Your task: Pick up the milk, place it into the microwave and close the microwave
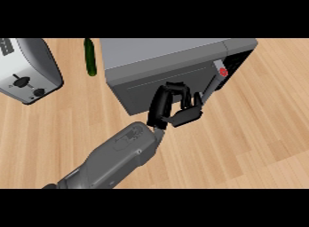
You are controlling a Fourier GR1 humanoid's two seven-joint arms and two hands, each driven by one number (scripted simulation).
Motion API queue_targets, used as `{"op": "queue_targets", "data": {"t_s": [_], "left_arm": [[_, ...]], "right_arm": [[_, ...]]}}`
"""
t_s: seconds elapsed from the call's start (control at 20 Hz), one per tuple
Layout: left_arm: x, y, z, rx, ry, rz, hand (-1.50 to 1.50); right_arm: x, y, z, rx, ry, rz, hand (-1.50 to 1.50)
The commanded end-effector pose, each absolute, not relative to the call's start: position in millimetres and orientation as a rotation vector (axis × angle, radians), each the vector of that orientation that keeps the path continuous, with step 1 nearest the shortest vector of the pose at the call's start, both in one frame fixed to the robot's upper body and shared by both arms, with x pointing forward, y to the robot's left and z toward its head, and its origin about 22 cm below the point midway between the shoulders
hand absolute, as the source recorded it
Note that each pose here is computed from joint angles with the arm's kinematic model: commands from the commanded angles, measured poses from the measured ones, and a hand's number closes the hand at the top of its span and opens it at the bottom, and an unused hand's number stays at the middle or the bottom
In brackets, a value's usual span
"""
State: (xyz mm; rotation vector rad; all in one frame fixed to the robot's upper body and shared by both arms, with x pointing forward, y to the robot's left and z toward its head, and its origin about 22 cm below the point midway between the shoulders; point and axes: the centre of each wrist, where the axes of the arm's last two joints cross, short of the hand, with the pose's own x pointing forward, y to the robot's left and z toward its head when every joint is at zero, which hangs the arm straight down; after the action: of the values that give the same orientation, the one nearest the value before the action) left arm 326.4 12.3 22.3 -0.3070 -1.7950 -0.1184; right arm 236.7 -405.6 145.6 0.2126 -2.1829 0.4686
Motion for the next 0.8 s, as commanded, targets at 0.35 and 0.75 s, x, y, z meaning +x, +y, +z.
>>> {"op": "queue_targets", "data": {"t_s": [0.35, 0.75], "left_arm": [[354.7, 11.6, 46.5, -0.291, -1.857, -0.055, 1.5], [352.2, 12.9, 37.1, -0.274, -1.871, -0.061, 1.5]], "right_arm": [[244.1, -419.6, 165.1, 0.162, -2.189, 0.482, -1.5], [246.7, -433.8, 190.2, 0.095, -2.204, 0.542, -1.5]]}}
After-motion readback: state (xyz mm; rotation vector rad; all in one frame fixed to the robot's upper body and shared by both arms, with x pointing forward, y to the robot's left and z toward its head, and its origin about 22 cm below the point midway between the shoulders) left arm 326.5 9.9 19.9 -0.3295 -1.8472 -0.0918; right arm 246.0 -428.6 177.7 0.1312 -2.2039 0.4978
